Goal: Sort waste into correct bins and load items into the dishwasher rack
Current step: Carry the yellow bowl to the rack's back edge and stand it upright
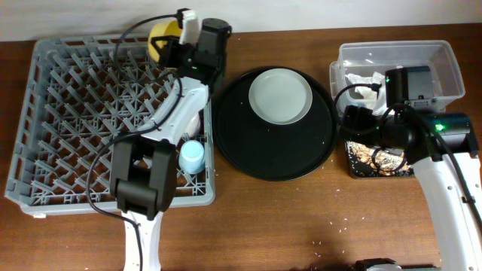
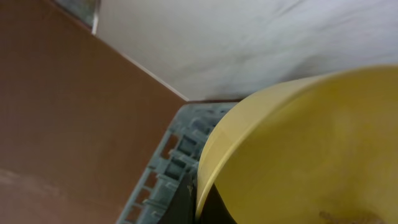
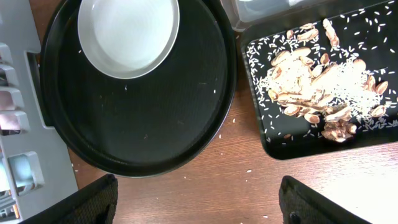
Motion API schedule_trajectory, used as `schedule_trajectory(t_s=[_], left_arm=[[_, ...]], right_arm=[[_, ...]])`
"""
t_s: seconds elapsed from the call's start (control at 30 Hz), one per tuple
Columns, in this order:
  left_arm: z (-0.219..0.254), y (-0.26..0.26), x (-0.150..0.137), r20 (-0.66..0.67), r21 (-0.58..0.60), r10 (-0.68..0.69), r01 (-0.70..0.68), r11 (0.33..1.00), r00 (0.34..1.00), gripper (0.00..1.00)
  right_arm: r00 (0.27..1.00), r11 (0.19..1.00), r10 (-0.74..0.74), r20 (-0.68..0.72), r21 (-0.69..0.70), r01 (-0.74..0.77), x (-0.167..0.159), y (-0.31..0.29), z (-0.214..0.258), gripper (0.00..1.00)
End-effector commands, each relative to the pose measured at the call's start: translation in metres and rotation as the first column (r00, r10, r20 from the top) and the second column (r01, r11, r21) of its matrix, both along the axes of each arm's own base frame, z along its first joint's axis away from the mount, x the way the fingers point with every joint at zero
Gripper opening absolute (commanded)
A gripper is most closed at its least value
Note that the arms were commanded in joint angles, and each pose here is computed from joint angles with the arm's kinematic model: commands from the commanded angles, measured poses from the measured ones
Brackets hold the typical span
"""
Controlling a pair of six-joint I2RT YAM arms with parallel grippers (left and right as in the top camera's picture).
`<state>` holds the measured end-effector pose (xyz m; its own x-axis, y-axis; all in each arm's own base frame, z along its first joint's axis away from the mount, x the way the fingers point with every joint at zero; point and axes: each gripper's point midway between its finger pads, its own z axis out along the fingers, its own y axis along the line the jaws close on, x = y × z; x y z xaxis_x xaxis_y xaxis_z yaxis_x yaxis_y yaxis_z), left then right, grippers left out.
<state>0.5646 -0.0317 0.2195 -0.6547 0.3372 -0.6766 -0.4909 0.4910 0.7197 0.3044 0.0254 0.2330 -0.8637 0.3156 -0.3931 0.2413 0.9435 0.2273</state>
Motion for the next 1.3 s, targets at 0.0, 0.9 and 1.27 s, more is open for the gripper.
schedule_trajectory(t_s=[0.0,0.9,1.27], left_arm=[[-0.011,0.023,-0.001,-0.042,0.052,0.072,-0.069,0.996,0.997,0.0],[-0.047,-0.022,0.009,-0.121,0.03,-0.066,0.07,0.997,0.991,0.0],[-0.057,-0.03,0.009,-0.16,0.064,-0.07,0.081,0.995,0.985,0.01]], right_arm=[[1.0,1.0,0.0,0.002,-0.027,0.001,0.003,-0.005,0.0,0.84],[0.999,0.999,0.01,-0.051,-0.034,-0.012,0.009,-0.005,-0.016,0.84],[0.999,0.999,0.01,-0.044,-0.034,-0.011,0.011,-0.005,-0.015,0.84]])
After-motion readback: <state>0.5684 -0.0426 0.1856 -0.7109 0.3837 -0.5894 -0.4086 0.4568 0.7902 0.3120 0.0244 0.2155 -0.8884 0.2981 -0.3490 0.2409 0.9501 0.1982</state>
